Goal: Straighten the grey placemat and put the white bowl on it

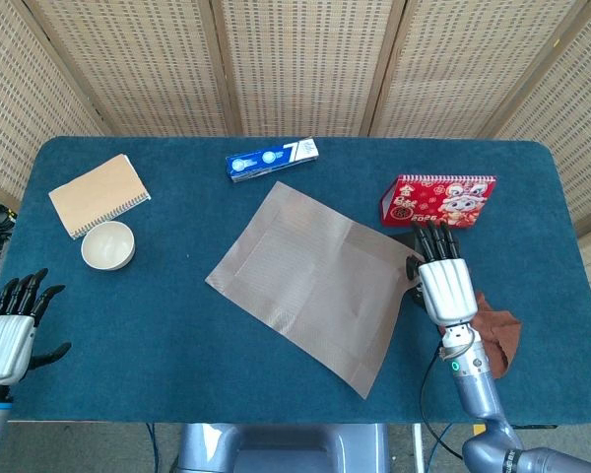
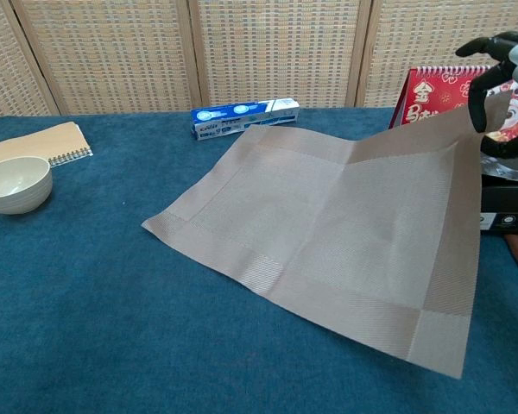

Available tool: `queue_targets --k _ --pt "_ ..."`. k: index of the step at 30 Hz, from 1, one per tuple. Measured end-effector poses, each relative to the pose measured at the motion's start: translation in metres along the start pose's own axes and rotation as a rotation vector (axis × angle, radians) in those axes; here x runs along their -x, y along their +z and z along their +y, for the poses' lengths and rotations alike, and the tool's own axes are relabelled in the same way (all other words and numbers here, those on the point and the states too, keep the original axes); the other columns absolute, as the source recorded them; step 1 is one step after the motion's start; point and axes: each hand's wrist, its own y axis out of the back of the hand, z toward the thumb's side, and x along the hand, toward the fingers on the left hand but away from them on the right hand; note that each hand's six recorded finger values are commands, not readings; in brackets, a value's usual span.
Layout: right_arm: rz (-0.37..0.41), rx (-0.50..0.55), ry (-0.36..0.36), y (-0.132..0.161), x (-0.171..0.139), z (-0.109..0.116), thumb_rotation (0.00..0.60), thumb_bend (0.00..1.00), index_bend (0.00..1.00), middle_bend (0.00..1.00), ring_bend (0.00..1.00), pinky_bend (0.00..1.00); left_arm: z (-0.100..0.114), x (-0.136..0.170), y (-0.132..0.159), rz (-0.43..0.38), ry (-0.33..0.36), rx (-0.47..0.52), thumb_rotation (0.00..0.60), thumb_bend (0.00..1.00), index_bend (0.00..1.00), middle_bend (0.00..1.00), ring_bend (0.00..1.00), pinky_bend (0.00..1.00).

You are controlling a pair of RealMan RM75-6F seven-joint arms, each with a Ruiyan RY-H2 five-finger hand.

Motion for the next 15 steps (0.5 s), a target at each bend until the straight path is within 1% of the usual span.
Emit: queue_targets --k 9,12,13,15 --pt "-0.031 -0.058 0.004 -0.009 0.029 0.006 0.600 0.53 0.66 0.15 0.00 0.00 -0.002 -0.001 0.000 0.004 -0.003 -0.006 0.600 0.09 0.18 0.00 0.00 0.00" --pt "-0.049 -0.077 0.010 -0.014 0.036 0.005 0.600 0.52 0.65 0.14 0.00 0.00 -0.003 -0.002 -0.001 0.009 -0.005 -0.009 0.600 0.09 0.18 0.00 0.00 0.00" --pt "-0.054 -0.081 0.011 -0.016 0.038 0.005 0.600 0.51 0.63 0.12 0.00 0.00 -0.004 -0.002 -0.001 0.010 -0.006 -0.009 0.600 0.09 0.18 0.00 0.00 0.00" --pt "-0.062 -0.087 0.011 -0.020 0.040 0.005 0.600 0.48 0.54 0.06 0.00 0.00 -0.005 -0.003 -0.002 0.012 -0.010 -0.011 0.600 0.09 0.18 0.00 0.00 0.00"
